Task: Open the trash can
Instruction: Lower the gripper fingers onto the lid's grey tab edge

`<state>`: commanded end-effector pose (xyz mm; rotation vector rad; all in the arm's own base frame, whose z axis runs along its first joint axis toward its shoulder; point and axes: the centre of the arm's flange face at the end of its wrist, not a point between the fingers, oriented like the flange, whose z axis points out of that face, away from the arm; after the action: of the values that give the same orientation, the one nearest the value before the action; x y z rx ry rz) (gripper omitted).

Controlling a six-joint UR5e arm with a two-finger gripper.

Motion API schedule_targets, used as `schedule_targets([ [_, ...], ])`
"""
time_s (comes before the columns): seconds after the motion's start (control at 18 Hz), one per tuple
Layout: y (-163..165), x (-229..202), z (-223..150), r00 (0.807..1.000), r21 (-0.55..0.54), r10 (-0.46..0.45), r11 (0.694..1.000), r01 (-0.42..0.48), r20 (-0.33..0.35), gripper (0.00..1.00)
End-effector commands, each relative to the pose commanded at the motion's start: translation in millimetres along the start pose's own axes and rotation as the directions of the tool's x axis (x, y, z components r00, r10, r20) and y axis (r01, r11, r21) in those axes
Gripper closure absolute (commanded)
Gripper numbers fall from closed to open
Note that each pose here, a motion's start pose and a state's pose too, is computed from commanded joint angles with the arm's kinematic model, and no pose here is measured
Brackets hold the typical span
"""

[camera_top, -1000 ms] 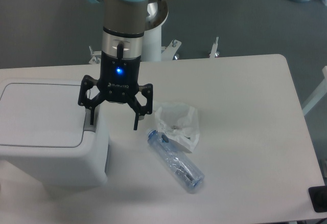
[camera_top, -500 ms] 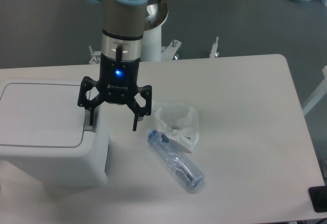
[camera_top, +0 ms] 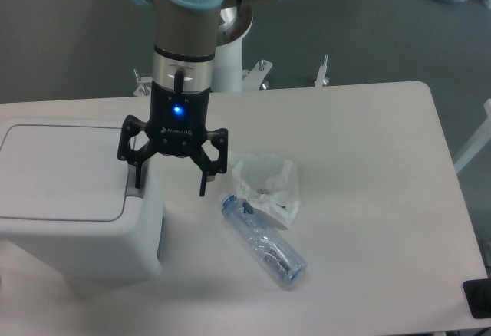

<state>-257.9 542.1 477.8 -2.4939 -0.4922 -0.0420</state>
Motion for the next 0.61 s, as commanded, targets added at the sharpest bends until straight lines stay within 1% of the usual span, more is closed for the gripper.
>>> schedule_targets([
  [0.61,0.7,-0.3,1.5,1.000,-0.003,-0.001,1.000,0.001,-0.001,0.00],
])
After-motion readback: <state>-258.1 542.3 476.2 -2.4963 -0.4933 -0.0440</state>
